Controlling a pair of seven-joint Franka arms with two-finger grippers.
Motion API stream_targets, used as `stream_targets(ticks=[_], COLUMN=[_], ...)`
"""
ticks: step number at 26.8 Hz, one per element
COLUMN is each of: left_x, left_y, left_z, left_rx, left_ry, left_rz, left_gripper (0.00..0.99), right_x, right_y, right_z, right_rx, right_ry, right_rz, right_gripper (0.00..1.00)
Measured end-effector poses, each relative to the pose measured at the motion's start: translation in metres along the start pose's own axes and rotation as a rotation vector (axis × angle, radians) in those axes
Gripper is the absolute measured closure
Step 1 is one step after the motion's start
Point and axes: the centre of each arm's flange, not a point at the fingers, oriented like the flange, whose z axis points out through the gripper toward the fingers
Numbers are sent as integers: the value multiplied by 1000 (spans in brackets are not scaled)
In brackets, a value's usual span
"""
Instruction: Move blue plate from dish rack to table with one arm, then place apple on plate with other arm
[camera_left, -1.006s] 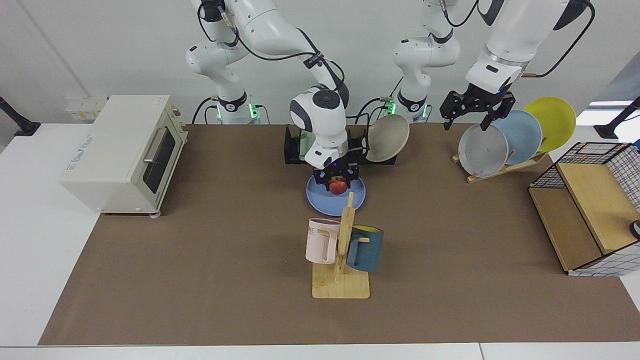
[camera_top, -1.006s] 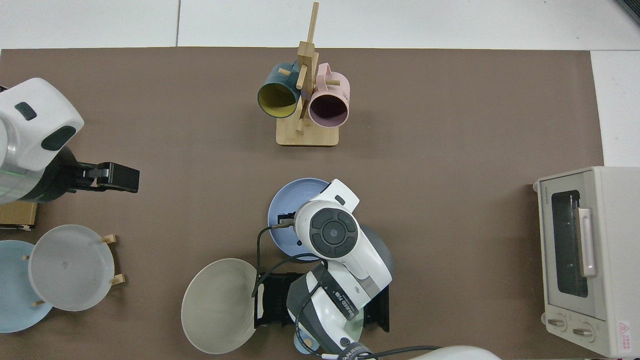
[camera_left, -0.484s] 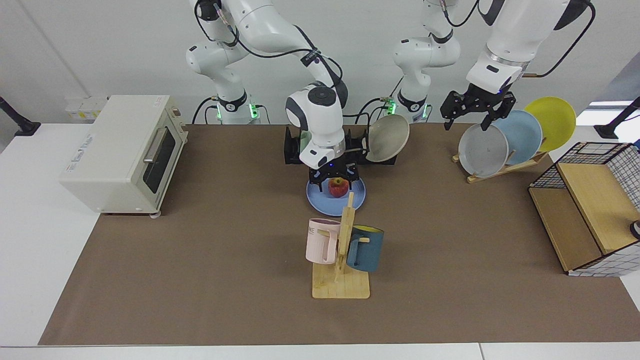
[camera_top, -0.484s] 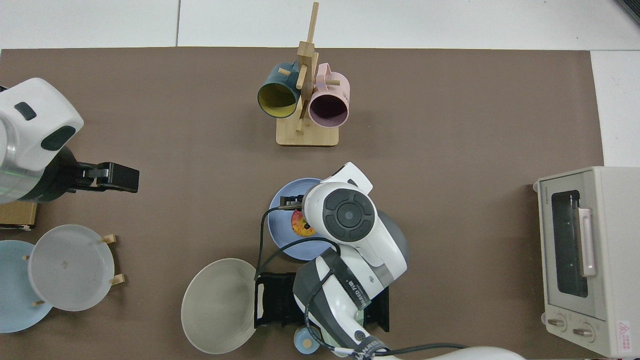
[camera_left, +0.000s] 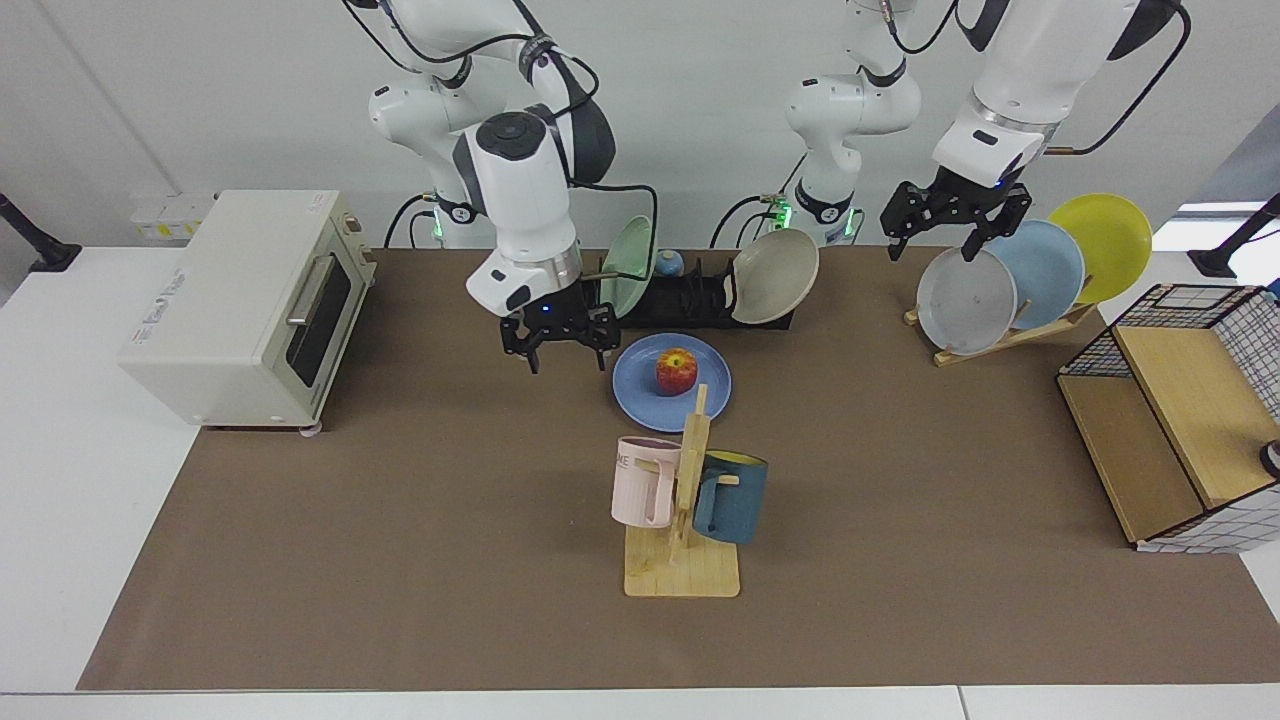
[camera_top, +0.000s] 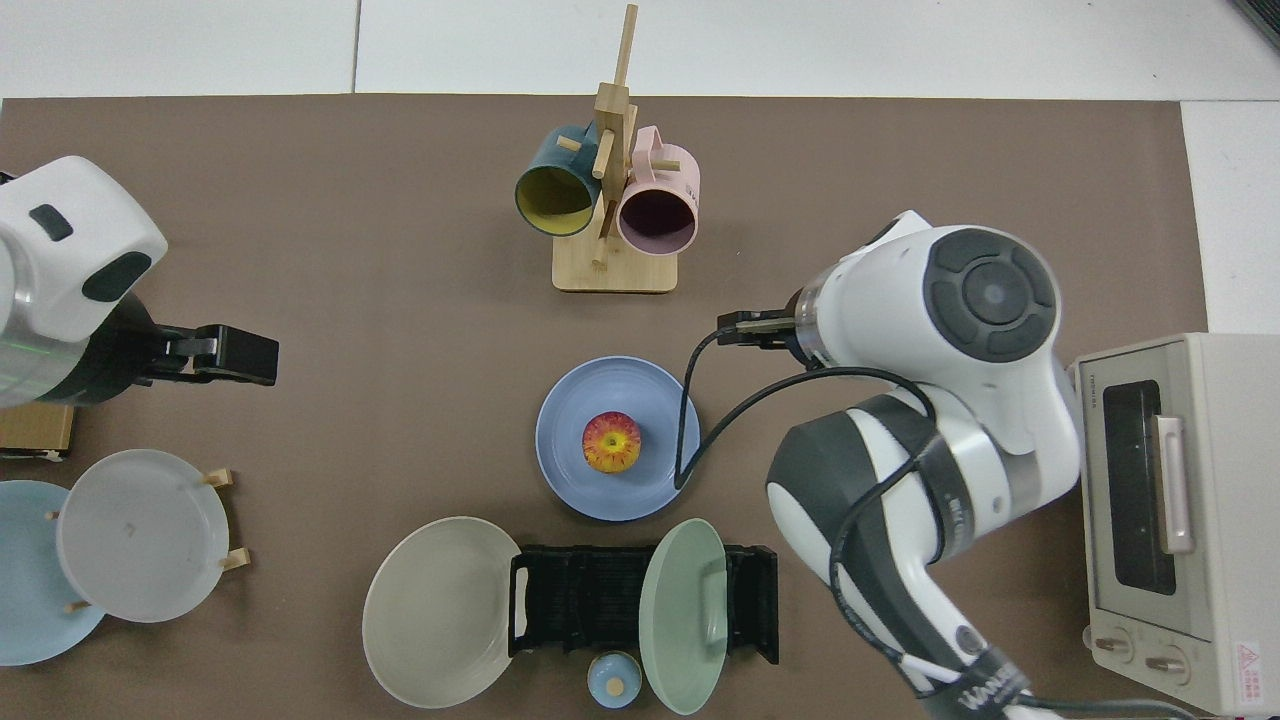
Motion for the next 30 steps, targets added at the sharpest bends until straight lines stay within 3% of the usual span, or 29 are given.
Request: stream_targets(ticks=[8, 18, 26, 30], left_x=[0, 0, 0, 0], left_y=[0, 2, -3, -3], left_z=[0, 0, 0, 0], left_rx=[0, 0, 0, 0], left_ry=[0, 0, 0, 0], left_rz=[0, 3, -5, -6], left_gripper=[0, 0, 0, 0], right_x=[11, -2, -9, -13], right_y=[73, 174, 201, 203], right_z=[-44, -101, -116, -116], right_rx=[-25, -37, -39, -38], right_ry=[-42, -107, -115, -145], right_rz=[-90, -154, -134, -131], right_gripper=[0, 0, 0, 0])
